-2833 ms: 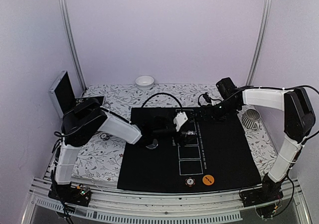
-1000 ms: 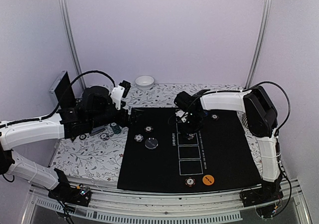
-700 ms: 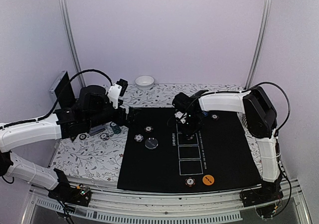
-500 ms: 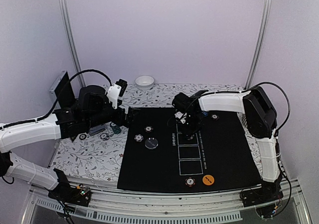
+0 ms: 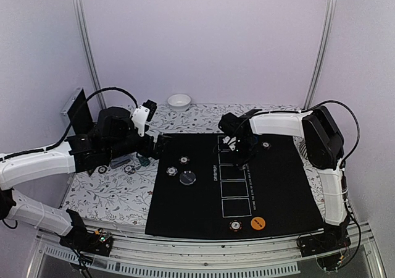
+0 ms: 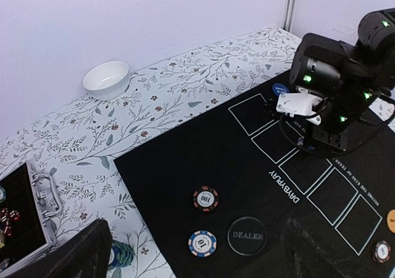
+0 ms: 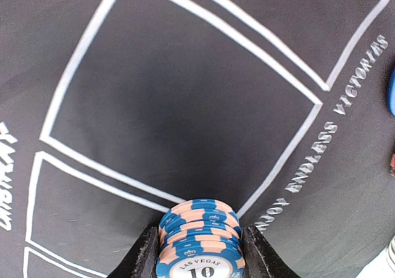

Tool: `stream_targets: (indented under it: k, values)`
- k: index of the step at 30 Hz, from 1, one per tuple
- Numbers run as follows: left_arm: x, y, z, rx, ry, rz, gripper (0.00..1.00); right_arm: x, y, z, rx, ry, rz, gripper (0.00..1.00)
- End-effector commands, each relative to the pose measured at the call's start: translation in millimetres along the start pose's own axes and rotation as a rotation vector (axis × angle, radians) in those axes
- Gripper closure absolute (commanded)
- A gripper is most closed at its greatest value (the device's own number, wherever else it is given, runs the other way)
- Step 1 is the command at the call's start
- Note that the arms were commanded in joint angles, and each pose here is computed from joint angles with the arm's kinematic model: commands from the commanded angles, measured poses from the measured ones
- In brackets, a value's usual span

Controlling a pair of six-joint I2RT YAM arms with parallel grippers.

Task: Distribute texas hold em gaming equipment
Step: Move the pile of poker chips to the small blind area.

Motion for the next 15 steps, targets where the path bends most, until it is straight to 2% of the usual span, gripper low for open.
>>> stream_targets:
  k: [1,15]
  values:
    - [-3.8,1.2,9.1,0.009,-0.031,-0.004,0.02,14.0,9.7,-30.1,0.034,0.07,0.064,0.88]
    - [-8.9,0.1,13.3,0.013,-0.05,-0.008,0.02,32.1,27.3,-109.1,0.201,0.088,0.063,0.9]
Point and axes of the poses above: each gripper's point midway between its finger pads, its own x axis out along the fingers, its own z axis along the line the jaws close on, y = z × x, the point moved 7 cm from there along -x, back along the fingers, and after that the axes turned 14 degrees about -x, right-handed, at the moved point
